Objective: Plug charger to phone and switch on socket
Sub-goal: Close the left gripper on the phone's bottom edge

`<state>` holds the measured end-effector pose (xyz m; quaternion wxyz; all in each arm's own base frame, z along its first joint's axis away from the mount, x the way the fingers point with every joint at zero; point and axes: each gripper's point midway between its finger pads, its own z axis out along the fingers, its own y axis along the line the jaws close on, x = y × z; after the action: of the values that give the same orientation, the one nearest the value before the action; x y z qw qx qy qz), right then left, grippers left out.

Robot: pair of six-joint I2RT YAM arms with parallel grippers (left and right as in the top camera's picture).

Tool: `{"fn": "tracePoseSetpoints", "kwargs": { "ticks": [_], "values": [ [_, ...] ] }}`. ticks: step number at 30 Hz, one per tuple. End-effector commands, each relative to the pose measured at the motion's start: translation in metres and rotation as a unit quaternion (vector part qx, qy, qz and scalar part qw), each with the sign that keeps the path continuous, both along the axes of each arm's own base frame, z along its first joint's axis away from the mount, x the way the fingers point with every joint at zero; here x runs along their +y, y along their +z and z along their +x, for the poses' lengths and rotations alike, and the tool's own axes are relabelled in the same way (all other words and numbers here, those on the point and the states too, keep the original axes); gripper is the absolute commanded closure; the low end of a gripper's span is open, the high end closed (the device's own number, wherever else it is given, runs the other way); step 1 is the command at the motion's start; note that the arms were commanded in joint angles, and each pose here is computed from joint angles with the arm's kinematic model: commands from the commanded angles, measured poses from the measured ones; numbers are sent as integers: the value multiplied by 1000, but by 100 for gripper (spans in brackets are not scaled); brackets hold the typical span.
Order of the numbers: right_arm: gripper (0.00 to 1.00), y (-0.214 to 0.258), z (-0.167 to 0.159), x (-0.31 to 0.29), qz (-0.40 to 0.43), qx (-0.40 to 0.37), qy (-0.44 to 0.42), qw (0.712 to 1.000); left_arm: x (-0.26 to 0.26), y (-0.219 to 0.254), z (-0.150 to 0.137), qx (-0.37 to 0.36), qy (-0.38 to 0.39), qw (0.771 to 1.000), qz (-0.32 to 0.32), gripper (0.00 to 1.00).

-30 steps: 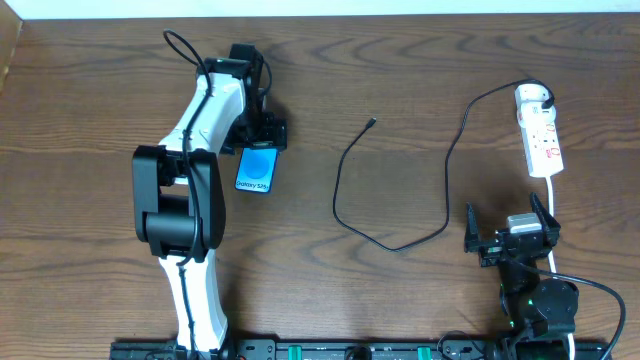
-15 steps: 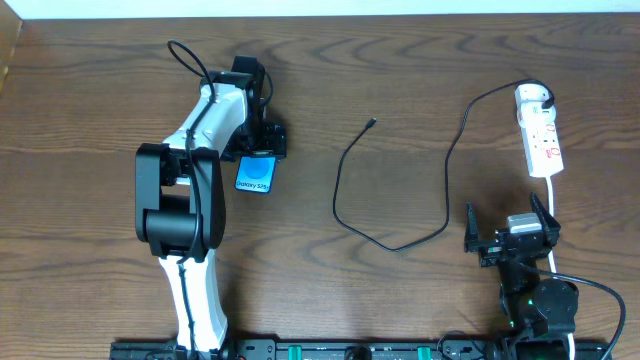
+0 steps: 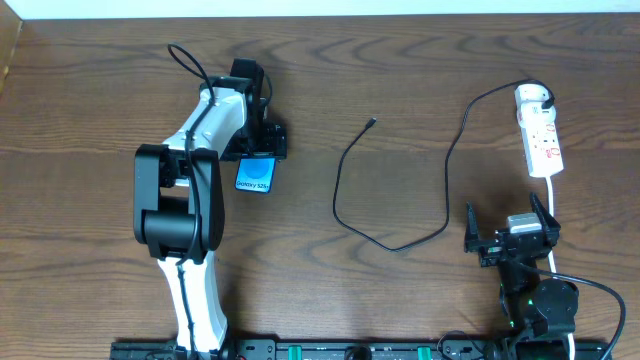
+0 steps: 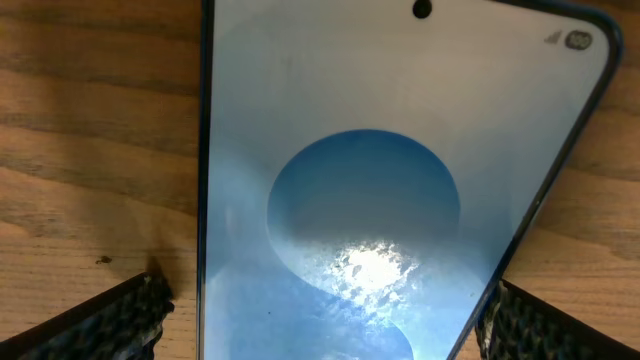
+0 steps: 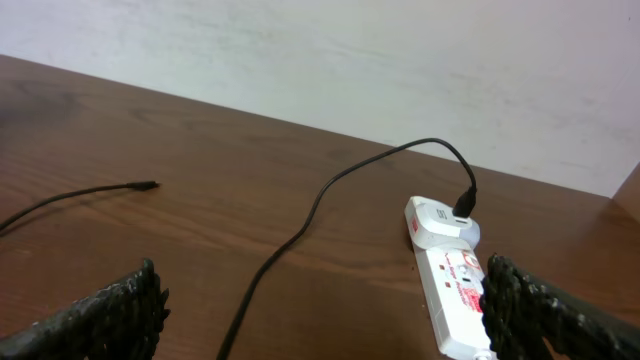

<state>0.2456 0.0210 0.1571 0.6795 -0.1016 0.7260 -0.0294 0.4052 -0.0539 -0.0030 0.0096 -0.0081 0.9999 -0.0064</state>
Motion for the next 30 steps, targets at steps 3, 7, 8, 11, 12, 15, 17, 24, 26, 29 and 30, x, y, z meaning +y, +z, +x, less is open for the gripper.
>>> {"fn": "tracePoseSetpoints", "kwargs": {
  "ticks": [3, 7, 8, 11, 12, 15, 17, 24, 26, 29, 30],
  "values": [
    [1, -1, 0, 4, 6, 1, 8, 1000, 5, -22, -24, 40, -14, 999, 13, 1],
    [1, -1, 0, 4, 6, 1, 8, 1000, 4, -22, -24, 42, -13, 999, 12, 7],
    [1, -1, 0, 4, 6, 1, 8, 1000, 4, -22, -25, 42, -13, 999, 12, 9],
    [1, -1, 0, 4, 6, 1, 8, 1000, 4, -22, -24, 42, -14, 999, 12, 12],
    [1, -1, 0, 3, 6, 1, 8, 1000, 4, -22, -25, 42, -18, 999, 12, 11],
    [1, -1, 0, 4, 6, 1, 8, 1000, 5, -22, -25, 43, -27, 999, 12, 12],
    [1, -1, 0, 4, 6, 1, 8, 1000, 5, -22, -25, 42, -27, 999, 12, 12],
    [1, -1, 0, 4, 6, 1, 8, 1000, 4, -22, -23, 39, -57, 998, 11, 13],
    [1, -1, 0, 3, 6, 1, 8, 1000, 4, -22, -22, 37, -70, 997, 10, 13],
    [1, -1, 0, 3, 6, 1, 8, 1000, 4, -23, -20, 33, -75, 997, 10, 11],
    [1, -1, 0, 4, 6, 1, 8, 1000, 4, -23, -18, 29, -75, 997, 10, 7]
  ]
}}
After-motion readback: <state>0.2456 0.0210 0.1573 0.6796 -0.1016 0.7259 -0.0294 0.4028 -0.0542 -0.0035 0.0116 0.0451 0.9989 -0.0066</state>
